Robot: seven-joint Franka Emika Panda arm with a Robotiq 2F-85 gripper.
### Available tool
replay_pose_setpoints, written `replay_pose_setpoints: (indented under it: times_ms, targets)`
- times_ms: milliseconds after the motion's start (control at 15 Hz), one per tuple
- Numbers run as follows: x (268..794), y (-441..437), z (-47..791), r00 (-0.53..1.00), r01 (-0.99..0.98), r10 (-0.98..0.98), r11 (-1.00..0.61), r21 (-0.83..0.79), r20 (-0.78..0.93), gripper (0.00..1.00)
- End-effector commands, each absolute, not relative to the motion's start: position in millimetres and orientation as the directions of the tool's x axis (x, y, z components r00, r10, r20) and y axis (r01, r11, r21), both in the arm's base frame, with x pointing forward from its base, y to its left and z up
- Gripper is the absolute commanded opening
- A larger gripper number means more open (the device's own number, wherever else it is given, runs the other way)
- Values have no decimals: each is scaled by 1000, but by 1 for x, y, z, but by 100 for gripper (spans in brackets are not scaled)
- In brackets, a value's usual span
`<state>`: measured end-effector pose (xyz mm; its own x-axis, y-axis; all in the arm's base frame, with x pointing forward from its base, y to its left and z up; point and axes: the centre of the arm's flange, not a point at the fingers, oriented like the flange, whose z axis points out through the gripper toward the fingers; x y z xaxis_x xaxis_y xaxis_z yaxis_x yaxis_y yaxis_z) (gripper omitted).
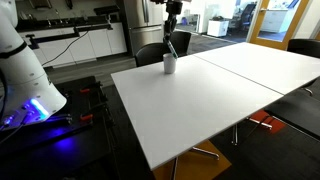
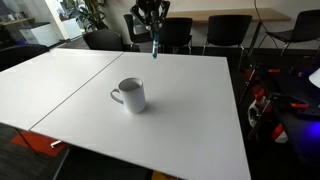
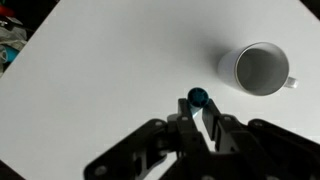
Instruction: Take the marker out of the mug
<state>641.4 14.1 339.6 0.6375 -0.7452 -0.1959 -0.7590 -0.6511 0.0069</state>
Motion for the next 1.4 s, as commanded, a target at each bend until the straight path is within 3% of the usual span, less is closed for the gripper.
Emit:
replay_pose_setpoints:
  times_ms: [0,733,1267,1333]
  targets:
    - [645,-13,321,528,-837,-834,-543,63,-160,5]
    - [679,-33,256,256,-960,-967,-255,118,-2,5]
    - [697,-33,237,158,-979,-986,-149,140,60,5]
    - [699,-32,235,158,-979,-986,-148,144,59,44]
